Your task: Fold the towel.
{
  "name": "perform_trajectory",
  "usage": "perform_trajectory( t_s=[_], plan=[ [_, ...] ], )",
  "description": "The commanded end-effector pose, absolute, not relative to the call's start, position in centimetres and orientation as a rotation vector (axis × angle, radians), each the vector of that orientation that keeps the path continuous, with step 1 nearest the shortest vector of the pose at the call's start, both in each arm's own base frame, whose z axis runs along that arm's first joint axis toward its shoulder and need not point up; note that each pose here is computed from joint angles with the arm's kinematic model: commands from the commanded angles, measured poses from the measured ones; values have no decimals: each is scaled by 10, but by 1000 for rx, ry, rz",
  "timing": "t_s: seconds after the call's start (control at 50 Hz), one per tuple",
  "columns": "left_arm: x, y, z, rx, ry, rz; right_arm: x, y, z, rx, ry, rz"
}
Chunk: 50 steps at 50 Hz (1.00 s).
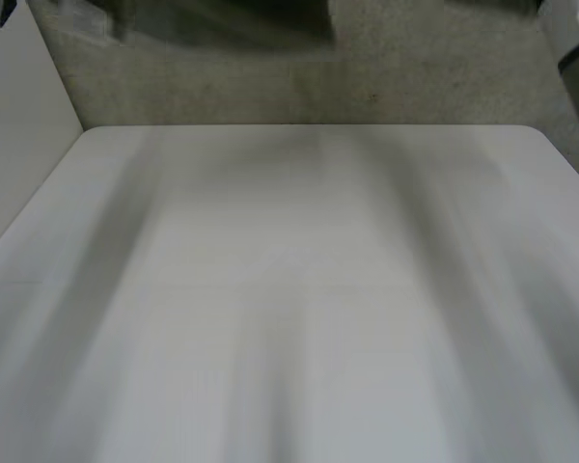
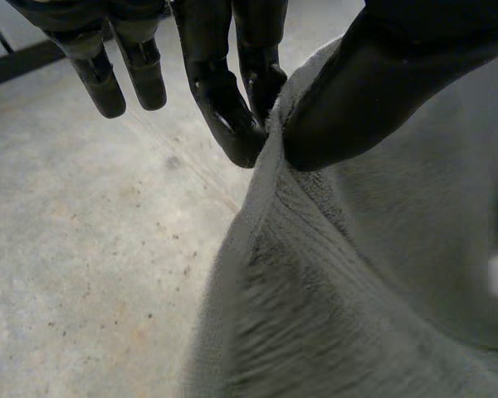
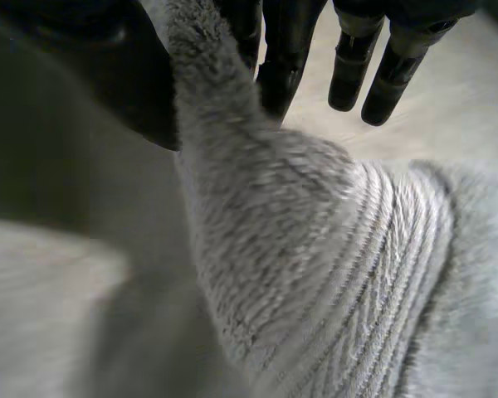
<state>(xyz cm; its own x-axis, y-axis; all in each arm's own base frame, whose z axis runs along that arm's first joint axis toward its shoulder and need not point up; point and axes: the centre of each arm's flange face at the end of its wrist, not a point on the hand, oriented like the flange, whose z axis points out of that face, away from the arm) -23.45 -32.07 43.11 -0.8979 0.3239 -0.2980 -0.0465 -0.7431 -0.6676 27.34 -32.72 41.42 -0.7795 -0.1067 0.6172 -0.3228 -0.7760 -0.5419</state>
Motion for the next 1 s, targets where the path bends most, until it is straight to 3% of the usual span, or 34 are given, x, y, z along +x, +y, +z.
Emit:
perform_trajectory(
  t_s=[0.02,0.04,0.06,0.1,0.12,0.16,0.18,0.26,0.28,0.32,0.38,0.48,0.76,1.0],
  plan=[
    [-230,-326,374,-663,-1226,2586,269,-317,342,1242,-1365,2495],
    [-226,-333,351,-718,-1309,2555,268,-313,322,1293,-1440,2451],
    [-226,-333,351,-718,-1310,2555,267,-309,302,1347,-1507,2405],
    [-216,-340,300,-859,-1466,2465,264,-304,284,1398,-1557,2357],
    [-216,-340,299,-860,-1467,2464,264,-304,283,1398,-1558,2356],
    [-214,-335,251,-992,-1587,2336,256,-294,245,1490,-1653,2242],
    [-214,-335,250,-992,-1588,2335,256,-294,245,1490,-1654,2241],
    [-213,-322,191,-1096,-1745,2158,251,-275,191,1632,-1758,2050],
    [-213,-321,191,-1096,-1745,2158,251,-270,174,1674,-1788,1986],
    [-216,-310,164,-1143,-1821,2057,251,-266,161,1707,-1812,1939],
    [-215,-303,152,-1169,-1869,1993,248,-262,147,1730,-1865,1879],
    [-212,-300,152,-1170,-1901,1959,247,-263,151,1714,-1870,1880],
    [-215,-294,171,-1162,-1870,1996,245,-261,207,1496,-1976,2095],
    [-222,-282,150,-1166,-1934,1850,243,-262,210,1451,-2023,2111]
  ],
)
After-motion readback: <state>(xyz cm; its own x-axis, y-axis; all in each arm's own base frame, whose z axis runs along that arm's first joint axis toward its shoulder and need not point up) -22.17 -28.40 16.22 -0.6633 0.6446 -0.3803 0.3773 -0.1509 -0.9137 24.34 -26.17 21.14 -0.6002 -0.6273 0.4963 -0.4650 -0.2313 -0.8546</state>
